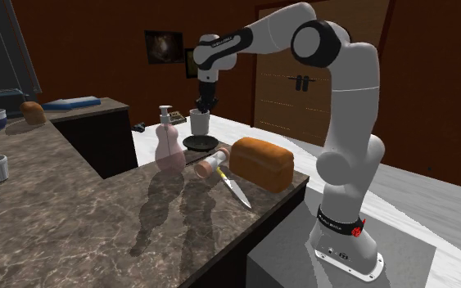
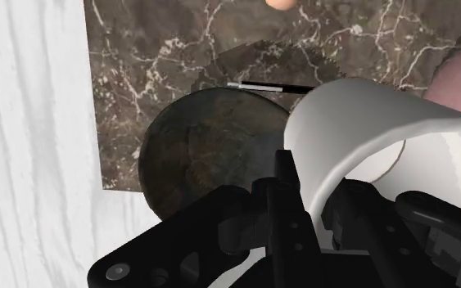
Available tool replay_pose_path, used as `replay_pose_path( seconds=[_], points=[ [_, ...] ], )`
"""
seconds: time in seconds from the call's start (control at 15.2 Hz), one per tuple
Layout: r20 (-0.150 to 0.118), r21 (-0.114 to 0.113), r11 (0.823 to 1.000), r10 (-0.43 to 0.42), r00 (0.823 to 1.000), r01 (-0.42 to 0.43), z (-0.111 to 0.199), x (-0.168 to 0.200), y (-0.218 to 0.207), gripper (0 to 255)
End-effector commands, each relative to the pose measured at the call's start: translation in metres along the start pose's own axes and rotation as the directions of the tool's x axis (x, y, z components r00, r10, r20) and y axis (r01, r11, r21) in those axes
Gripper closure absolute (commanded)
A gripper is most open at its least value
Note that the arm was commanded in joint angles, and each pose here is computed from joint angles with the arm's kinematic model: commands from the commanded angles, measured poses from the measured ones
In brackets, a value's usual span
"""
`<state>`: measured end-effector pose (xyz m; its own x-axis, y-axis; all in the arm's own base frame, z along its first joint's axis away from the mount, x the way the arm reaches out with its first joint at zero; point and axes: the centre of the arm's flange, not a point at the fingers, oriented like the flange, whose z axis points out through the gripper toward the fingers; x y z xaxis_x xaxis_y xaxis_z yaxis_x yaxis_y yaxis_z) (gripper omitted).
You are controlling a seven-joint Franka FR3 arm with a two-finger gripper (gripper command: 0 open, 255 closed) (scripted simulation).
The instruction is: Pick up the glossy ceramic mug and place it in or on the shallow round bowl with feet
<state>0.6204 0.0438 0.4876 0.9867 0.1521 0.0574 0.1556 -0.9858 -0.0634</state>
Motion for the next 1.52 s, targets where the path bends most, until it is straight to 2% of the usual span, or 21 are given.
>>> replay_pose_path(
  seconds=[0.0,0.53,1.45],
  points=[
    [-0.001,0.0,1.0,0.0,1.0,0.0,0.002,0.021,0.016,255],
    [-0.001,0.0,1.0,0.0,1.0,0.0,-0.003,0.11,0.083,255],
    [-0.001,0.0,1.0,0.0,1.0,0.0,0.07,0.105,0.087,255]
  ],
)
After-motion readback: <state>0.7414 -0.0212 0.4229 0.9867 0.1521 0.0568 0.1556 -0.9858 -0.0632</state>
